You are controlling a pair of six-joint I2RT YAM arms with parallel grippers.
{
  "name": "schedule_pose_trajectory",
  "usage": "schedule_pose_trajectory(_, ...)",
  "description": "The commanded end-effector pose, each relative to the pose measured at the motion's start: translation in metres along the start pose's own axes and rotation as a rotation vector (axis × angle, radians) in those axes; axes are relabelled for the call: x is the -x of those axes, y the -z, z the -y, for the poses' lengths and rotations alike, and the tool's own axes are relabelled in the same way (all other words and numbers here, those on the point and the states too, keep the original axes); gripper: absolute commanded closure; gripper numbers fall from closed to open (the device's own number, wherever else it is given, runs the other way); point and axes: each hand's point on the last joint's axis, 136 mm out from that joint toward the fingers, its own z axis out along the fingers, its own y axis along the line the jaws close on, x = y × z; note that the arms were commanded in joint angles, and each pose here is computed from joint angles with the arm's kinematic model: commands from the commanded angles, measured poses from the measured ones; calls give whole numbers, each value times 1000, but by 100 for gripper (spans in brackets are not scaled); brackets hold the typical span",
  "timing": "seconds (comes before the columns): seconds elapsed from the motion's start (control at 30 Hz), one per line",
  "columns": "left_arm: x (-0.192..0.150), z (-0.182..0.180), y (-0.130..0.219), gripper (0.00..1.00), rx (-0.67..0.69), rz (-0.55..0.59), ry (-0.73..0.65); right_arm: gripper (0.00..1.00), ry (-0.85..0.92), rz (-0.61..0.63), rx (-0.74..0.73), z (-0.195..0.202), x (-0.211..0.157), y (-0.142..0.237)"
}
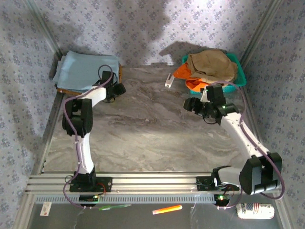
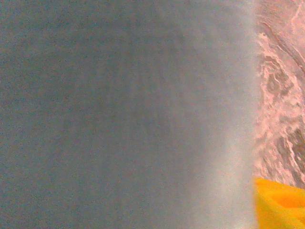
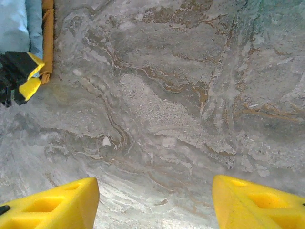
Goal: Fold and stack the trousers
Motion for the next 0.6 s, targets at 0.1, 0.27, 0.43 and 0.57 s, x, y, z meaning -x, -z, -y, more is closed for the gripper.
schedule_pose_trajectory(0.1,0,18,146,1,17,254,-170,0,39,111,64,-23,5,61)
schedule_pose_trajectory(0.27,-28,-3,272,0,65,509,-253,0,108,251,97,-43,6,114)
schedule_pose_trajectory(0.43,-46,-68,360,0,154,741,-70,0,112,471,138,-65,4,135)
schedule_pose_trajectory(0.57,-56,-78,364,0,43,882,-105,0,262,521,1,-60,1,118)
